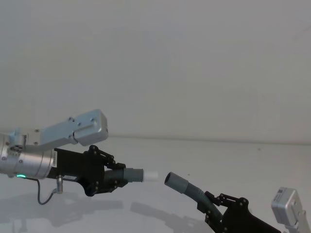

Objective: Use both hands to pick up one end of the pipe from the table, align the ends, and insert them.

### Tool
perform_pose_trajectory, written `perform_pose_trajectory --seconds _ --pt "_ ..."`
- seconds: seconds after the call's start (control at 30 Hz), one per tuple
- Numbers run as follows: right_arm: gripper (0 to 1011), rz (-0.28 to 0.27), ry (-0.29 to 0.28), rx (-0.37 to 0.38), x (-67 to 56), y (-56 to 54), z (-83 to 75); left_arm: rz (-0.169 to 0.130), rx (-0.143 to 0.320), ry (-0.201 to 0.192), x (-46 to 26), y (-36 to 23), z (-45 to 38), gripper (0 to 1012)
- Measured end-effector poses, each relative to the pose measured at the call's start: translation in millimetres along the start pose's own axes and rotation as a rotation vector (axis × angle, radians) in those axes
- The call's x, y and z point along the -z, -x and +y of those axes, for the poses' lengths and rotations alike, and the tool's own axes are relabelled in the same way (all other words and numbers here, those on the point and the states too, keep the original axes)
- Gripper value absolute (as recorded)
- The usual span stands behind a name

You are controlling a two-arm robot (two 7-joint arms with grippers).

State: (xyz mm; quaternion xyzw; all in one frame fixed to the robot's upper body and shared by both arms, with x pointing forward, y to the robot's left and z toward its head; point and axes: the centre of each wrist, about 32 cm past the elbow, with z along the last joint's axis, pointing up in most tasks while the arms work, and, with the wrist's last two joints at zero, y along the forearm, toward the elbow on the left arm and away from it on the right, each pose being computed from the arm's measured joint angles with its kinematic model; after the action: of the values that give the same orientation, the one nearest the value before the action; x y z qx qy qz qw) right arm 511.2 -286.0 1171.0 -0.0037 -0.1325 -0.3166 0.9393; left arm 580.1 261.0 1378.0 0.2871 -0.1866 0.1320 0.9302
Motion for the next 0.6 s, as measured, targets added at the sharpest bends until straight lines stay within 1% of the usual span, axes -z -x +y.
perform_pose_trajectory --seconds 0.17,0.2,0.3,0.6 --pt "249 0.000 0.000 0.000 0.1 0.0 0.0 -0.013 0.014 -0.008 -2.9 -5.2 -0.8 327" --pt "249 0.000 0.000 0.000 0.1 0.0 0.0 -0.013 0.014 -0.008 -2.9 -5.2 -0.8 327" --pt "249 0.000 0.000 0.000 0.0 0.0 0.0 -0.023 0.026 -0.012 -5.7 -9.4 -1.2 327" --pt "249 0.000 0.000 0.000 0.0 0.0 0.0 -0.043 0.059 -0.023 -11.9 -19.0 -3.5 327"
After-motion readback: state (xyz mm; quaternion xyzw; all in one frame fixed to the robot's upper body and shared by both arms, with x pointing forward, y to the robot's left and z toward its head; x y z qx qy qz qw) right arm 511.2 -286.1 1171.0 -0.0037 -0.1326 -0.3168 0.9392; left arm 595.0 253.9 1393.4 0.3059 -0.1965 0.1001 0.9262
